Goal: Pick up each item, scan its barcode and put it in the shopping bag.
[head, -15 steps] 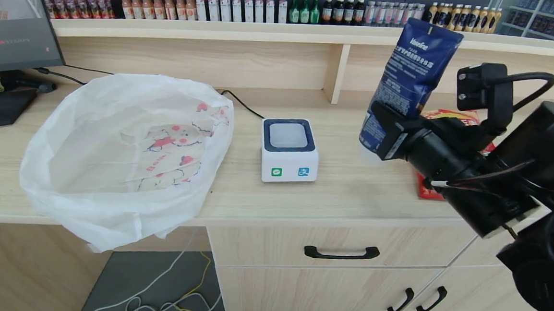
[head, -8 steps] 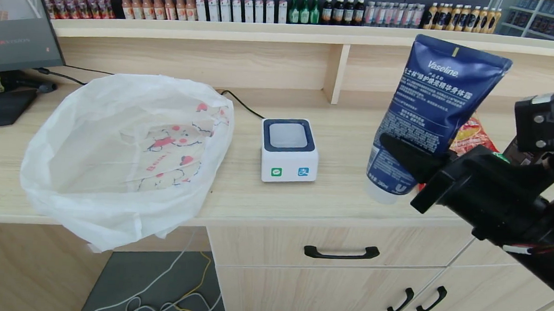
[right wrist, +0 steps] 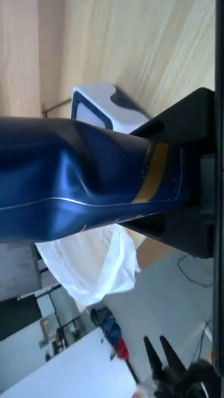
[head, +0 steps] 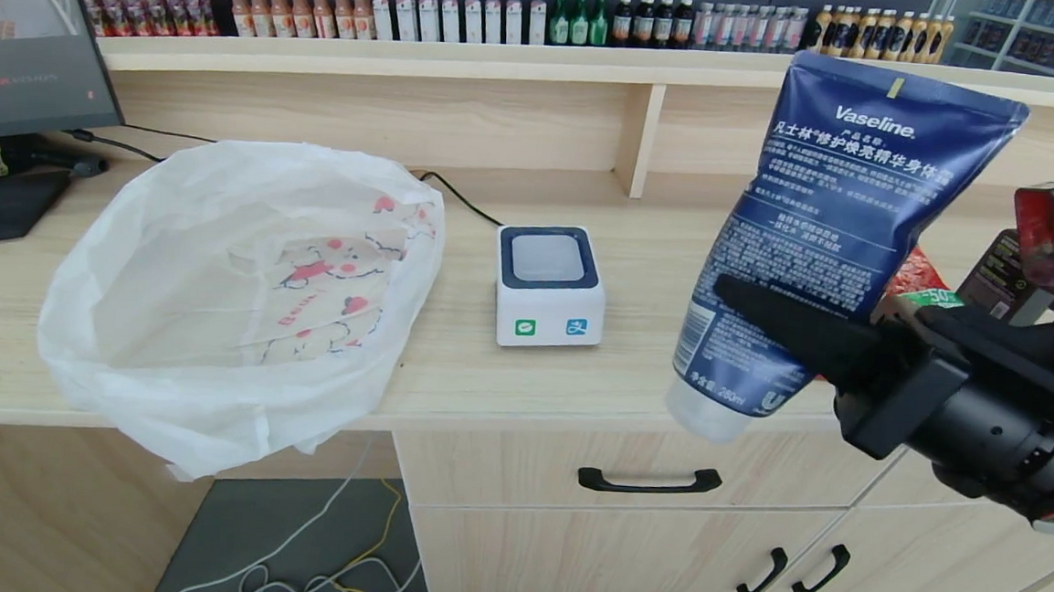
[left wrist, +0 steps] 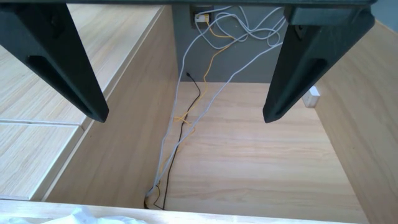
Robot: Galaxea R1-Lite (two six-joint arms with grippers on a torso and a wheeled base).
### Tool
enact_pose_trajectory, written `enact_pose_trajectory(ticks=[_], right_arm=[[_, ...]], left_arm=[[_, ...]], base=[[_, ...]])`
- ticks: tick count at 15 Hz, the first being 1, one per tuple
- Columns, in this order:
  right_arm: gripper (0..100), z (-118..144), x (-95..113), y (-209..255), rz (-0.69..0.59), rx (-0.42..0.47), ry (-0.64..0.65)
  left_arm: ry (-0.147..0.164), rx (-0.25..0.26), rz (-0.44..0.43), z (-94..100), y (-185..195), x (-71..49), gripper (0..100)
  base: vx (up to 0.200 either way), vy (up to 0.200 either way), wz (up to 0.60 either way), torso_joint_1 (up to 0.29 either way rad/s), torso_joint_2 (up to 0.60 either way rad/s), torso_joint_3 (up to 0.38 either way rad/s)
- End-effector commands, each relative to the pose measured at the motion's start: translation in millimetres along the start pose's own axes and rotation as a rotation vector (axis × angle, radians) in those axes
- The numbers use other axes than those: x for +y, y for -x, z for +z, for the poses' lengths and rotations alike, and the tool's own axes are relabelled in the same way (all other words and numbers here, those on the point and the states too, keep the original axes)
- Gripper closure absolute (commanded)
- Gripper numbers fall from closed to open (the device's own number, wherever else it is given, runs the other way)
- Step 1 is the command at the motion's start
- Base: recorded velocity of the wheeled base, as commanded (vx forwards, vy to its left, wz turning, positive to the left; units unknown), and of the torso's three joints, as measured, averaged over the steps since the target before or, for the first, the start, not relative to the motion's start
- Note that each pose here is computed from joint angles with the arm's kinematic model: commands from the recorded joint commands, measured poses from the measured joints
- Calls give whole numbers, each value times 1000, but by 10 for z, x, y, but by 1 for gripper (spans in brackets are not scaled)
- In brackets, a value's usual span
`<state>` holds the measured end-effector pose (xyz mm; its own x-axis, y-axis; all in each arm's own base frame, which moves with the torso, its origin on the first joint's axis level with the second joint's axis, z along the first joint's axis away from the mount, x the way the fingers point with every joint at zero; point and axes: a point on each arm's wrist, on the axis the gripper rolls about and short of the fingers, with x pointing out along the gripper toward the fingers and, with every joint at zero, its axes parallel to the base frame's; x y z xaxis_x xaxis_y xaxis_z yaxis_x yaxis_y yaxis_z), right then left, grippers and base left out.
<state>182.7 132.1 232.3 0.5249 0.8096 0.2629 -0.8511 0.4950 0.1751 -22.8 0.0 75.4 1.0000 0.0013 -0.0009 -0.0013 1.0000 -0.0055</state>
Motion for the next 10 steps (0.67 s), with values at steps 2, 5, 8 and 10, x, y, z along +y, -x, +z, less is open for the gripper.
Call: enact_pose_trajectory(ticks=[2,5,8,10], right_arm=[[100,-5,154,-48,134,-15,-107],[100,-23,287,-92,236,-23,-237],[100,-82,346,-177,278,-8,-330],[100,-151,313,-242,280,-8,-348]], left_arm=[[1,-1,0,0,0,0,0],[1,-1,-1,0,0,0,0],[1,-1,0,0,0,0,0],[1,-1,0,0,0,0,0]], base=[[0,0,0,0,0,0],[0,0,0,0,0,0],[0,0,0,0,0,0],[0,0,0,0,0,0]])
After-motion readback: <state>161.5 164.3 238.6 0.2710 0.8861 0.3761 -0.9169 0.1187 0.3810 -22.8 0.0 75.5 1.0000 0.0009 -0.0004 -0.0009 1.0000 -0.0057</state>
